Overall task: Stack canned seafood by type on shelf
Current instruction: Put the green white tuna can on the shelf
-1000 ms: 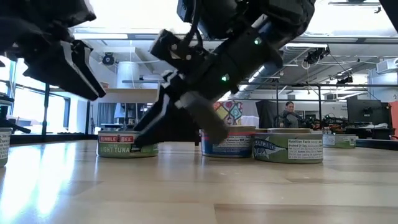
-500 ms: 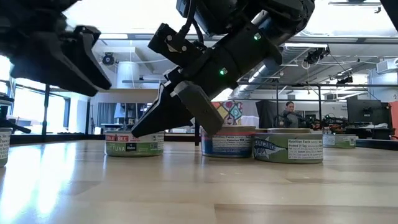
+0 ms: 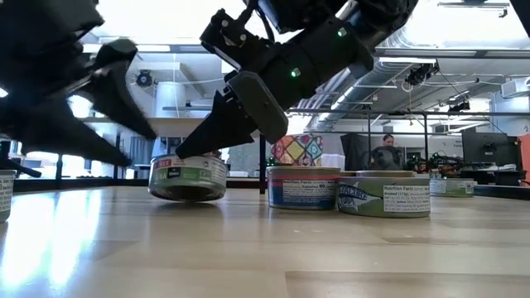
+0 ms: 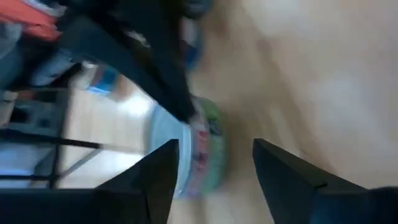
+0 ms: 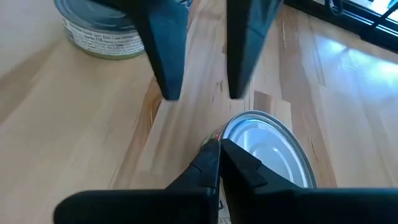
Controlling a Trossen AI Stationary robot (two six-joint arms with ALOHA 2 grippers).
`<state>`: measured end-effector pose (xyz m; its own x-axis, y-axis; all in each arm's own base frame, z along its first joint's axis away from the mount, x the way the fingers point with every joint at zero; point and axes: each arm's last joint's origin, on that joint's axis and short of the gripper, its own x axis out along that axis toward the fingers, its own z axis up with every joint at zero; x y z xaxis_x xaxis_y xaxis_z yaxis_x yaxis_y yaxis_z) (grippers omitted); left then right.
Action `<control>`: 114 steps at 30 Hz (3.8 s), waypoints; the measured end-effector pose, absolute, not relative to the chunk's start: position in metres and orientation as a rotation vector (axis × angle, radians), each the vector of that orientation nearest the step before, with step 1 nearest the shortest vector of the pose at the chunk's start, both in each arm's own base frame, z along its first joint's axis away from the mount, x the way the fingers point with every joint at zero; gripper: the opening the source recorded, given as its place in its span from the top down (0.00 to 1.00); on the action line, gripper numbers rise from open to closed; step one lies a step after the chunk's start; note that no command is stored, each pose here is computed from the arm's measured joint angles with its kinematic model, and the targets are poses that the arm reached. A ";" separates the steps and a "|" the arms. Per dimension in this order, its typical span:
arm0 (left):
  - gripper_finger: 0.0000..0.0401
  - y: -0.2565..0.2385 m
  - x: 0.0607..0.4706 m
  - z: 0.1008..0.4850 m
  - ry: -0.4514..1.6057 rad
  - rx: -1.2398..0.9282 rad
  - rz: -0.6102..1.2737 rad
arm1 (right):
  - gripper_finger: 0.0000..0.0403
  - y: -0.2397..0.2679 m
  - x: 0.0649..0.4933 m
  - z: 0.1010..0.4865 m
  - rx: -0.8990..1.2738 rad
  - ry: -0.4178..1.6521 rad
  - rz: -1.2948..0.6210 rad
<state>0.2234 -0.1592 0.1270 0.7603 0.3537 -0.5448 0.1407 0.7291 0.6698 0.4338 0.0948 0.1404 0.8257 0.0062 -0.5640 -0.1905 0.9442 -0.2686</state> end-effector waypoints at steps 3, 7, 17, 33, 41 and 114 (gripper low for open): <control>0.43 -0.161 0.226 0.121 0.695 0.792 0.176 | 1.00 0.095 0.434 0.140 -0.323 0.592 0.107; 0.38 -0.162 0.229 0.118 0.682 0.830 0.187 | 1.00 0.095 0.434 0.141 -0.323 0.591 0.107; 0.36 -0.157 0.233 0.114 0.705 0.822 0.180 | 1.00 0.095 0.434 0.141 -0.306 0.583 0.101; 0.36 -0.146 0.213 0.140 0.818 0.698 0.123 | 1.00 0.095 0.435 0.143 -0.297 0.573 0.098; 0.36 -0.141 0.232 0.129 0.809 0.816 0.123 | 1.00 0.091 0.437 0.144 -0.261 0.558 0.080; 0.36 -0.143 0.203 0.233 0.861 0.406 -0.035 | 0.88 0.087 0.434 0.125 -0.379 0.667 0.072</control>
<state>0.2028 -0.1435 0.2335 0.6558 0.1320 -0.7433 0.1922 0.9229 0.3335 0.4335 0.0866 0.1250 0.7861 -0.0552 -0.6157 -0.1849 0.9294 -0.3195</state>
